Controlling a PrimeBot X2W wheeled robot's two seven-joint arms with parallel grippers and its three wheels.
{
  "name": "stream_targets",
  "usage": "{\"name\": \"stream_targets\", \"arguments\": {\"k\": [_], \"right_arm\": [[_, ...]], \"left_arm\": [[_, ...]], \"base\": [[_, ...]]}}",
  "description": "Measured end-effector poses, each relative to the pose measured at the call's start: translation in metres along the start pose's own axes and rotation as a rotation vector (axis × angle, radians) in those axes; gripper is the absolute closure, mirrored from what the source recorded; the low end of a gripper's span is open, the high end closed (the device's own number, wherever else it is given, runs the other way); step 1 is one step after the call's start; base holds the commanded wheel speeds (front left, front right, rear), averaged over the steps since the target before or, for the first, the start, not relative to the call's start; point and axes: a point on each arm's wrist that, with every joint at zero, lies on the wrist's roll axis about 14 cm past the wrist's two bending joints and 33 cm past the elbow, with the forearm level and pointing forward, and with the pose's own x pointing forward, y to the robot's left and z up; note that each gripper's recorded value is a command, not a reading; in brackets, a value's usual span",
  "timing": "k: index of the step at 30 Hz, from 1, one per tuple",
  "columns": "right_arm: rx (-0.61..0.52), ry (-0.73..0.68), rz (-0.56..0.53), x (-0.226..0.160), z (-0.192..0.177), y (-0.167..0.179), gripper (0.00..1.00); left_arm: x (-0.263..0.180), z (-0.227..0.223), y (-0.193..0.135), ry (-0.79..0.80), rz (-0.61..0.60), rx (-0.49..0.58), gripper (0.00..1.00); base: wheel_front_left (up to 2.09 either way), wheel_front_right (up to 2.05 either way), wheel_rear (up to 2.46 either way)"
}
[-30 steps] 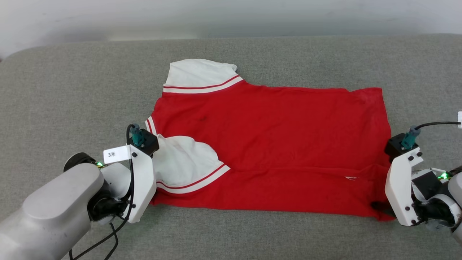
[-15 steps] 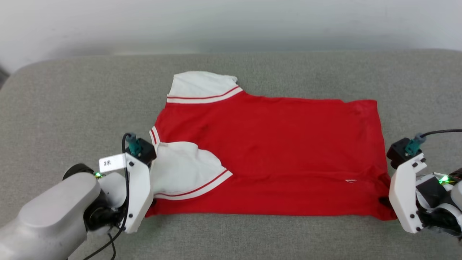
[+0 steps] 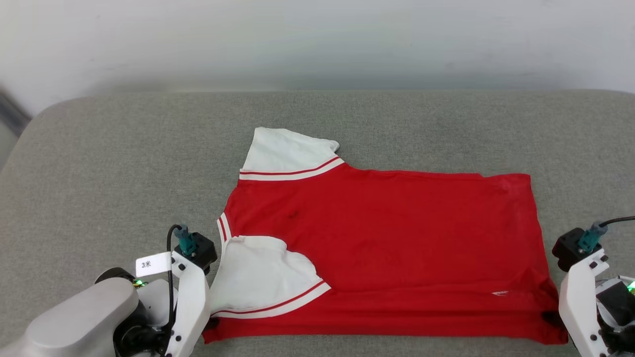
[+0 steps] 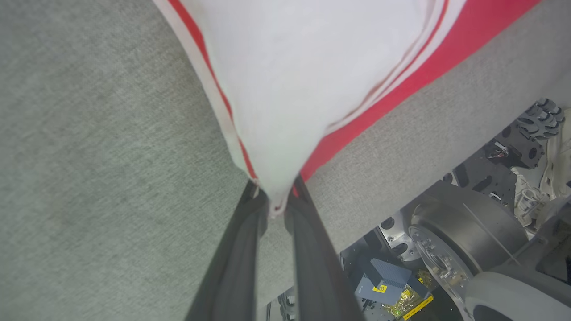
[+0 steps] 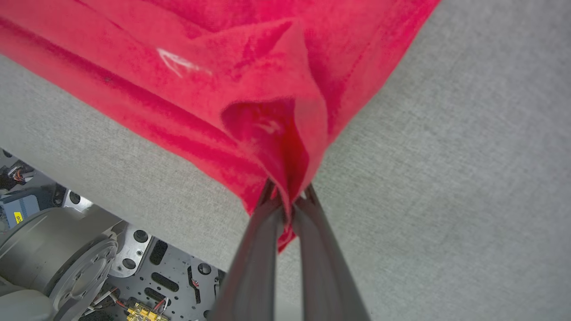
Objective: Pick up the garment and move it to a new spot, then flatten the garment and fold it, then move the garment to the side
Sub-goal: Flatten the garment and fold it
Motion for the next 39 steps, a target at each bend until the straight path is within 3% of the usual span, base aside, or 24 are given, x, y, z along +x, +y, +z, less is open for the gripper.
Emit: {"name": "stream_targets", "arguments": {"k": [4, 5, 6, 7, 11, 16, 25, 33, 39], "right_arm": [[0.006, 0.017, -0.001, 0.01, -0.007, 0.0, 1.0], [0.012, 0.008, 0.002, 0.012, -0.005, 0.001, 0.66], [0.014, -0.001, 0.002, 0.014, -0.004, 0.001, 0.04], [0.018, -0.008, 0.003, 0.015, -0.003, 0.001, 0.0], [0.018, -0.105, 0.0, 0.01, 0.015, 0.002, 0.0], [0.017, -0.371, -0.018, -0.014, 0.058, 0.002, 0.0], [0.031, -0.855, -0.109, -0.068, 0.121, -0.009, 0.0], [0.08, -1.102, -0.25, -0.1, 0.129, -0.023, 0.0], [0.135, -1.148, -0.316, -0.102, 0.119, -0.019, 0.0]], "left_arm": [[0.009, -0.003, 0.003, 0.01, 0.005, -0.014, 1.0], [0.012, -0.002, 0.003, 0.006, 0.007, -0.021, 0.98], [0.014, 0.0, 0.002, -0.003, 0.004, -0.024, 0.0], [0.015, 0.001, 0.002, -0.01, 0.005, -0.026, 0.0], [0.01, 0.006, 0.008, -0.04, 0.034, -0.005, 0.0], [-0.013, 0.026, 0.022, -0.155, 0.084, -0.008, 0.0], [-0.055, 0.12, 0.039, -0.527, 0.196, 0.068, 0.0], [-0.069, 0.189, 0.058, -0.65, 0.257, 0.107, 0.0], [-0.063, 0.233, 0.073, -0.599, 0.267, 0.108, 0.0]], "base": [[0.0, 0.0, 0.0], [0.0, 0.0, 0.0], [0.0, 0.0, 0.0], [0.0, 0.0, 0.0], [0.0, 0.0, 0.0], [0.0, 0.0, 0.0], [0.0, 0.0, 0.0], [0.0, 0.0, 0.0], [0.0, 0.0, 0.0]]}}
